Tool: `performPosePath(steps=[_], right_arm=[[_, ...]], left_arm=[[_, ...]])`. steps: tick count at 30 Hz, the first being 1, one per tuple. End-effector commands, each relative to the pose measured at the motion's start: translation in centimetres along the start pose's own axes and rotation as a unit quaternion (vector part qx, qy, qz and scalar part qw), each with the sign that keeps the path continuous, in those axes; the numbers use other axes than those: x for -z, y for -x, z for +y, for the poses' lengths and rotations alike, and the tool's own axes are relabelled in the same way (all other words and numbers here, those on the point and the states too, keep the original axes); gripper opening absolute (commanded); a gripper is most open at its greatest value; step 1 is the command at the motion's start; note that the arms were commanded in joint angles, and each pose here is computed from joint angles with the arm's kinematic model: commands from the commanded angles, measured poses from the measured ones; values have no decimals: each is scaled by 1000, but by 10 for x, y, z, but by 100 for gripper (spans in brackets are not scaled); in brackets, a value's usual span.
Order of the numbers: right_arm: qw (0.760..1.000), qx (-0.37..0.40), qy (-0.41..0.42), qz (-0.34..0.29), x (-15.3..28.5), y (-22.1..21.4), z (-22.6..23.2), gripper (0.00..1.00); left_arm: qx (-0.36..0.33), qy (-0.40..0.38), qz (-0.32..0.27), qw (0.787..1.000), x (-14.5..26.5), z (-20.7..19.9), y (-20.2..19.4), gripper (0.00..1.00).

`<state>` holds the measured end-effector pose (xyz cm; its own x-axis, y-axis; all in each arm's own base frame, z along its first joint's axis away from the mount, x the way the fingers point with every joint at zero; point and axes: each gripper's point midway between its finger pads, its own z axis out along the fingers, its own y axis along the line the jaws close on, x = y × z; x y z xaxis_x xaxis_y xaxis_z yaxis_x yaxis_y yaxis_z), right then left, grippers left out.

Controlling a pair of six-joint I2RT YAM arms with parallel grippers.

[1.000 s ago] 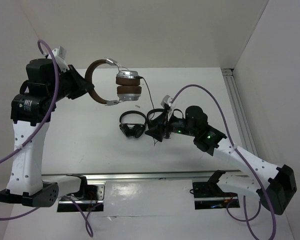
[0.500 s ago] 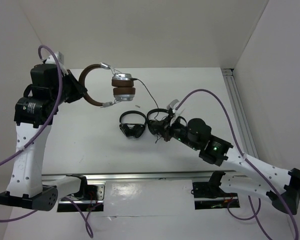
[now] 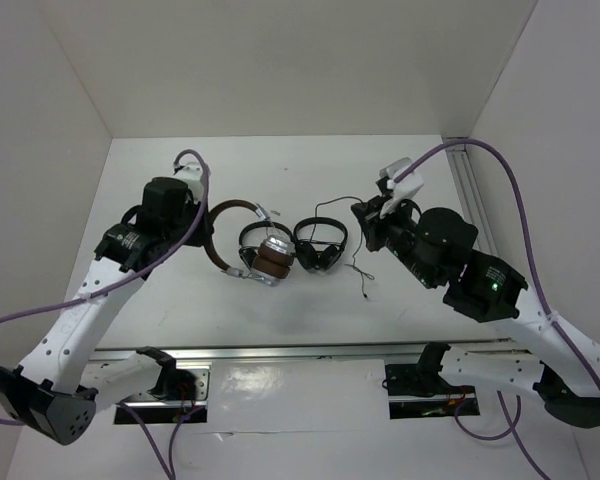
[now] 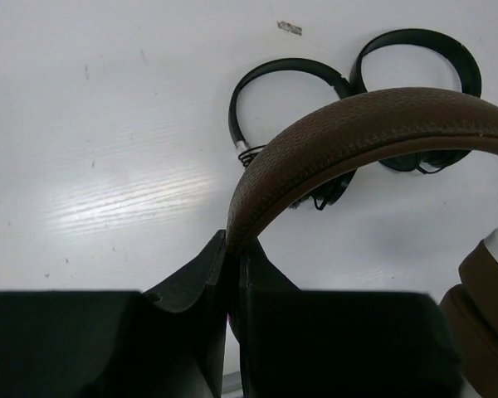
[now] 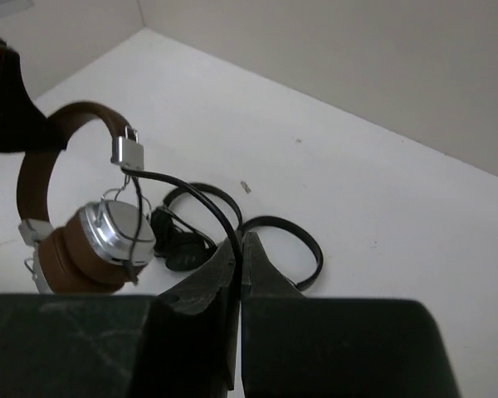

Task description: Wrap the headphones

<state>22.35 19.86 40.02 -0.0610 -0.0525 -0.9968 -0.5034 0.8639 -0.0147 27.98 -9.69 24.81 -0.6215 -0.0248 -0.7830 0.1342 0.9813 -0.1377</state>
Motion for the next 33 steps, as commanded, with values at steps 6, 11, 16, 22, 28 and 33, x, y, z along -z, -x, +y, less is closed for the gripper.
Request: performPosePath(steps=[6, 11, 16, 22, 28, 33], right_arm=[[983, 92, 131, 90, 2, -44, 42, 0], [976, 111, 143, 122, -12, -63, 57, 0], [979, 117, 115, 121, -16, -67, 49, 0], [976, 136, 97, 140, -18, -82, 50, 0], [975, 143, 84, 151, -20, -94, 46, 0], [970, 152, 85, 170, -27, -104, 50, 0]], left_arm=[[-103, -114, 8, 988, -30, -69, 5, 0], [-168, -192, 52, 965, -23, -117, -20, 0], [-195, -300, 37, 933, 15, -157, -31, 0], [-247, -400, 23, 883, 68, -190, -56, 0], [-246, -431, -9, 868, 98, -190, -49, 0], [-245, -432, -23, 868, 105, -189, -43, 0]])
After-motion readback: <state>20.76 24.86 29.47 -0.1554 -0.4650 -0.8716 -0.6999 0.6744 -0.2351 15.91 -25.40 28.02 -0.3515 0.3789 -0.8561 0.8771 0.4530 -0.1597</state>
